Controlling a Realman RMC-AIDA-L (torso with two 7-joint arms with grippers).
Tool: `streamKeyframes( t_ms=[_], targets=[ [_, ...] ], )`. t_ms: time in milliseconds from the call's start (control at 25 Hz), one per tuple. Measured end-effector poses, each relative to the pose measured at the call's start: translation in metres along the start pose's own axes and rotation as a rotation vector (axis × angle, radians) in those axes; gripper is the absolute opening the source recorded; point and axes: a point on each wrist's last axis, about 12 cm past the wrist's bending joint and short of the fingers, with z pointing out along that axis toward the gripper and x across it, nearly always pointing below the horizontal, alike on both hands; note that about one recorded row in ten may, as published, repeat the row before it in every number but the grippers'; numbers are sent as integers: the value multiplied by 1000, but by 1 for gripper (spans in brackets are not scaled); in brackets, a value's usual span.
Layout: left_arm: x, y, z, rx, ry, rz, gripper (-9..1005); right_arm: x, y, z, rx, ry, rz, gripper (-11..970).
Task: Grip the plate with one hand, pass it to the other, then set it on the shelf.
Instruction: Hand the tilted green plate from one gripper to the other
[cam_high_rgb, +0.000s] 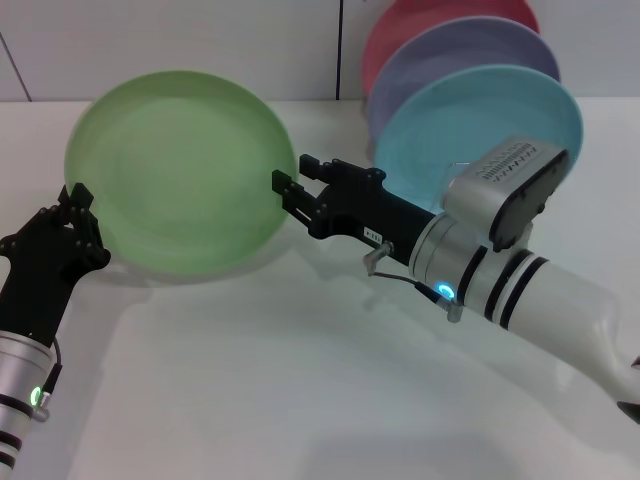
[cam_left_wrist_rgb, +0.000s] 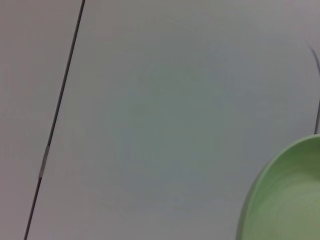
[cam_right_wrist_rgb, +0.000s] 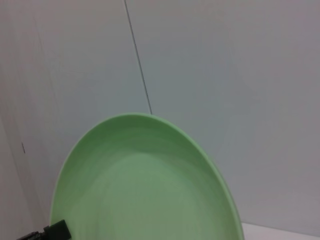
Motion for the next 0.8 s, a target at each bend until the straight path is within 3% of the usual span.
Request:
streamKeyframes(
  t_ms=[120,520,800],
  targets=[
    [0,0,0,-1,0,-1,118,0,1,1,2,7,4,425],
    [0,-1,0,0,0,-4,124,-2,1,3,0,6,3,277],
    [0,-1,0,-1,0,-5,127,-3,1,4,3,3,5,265]
  ],
)
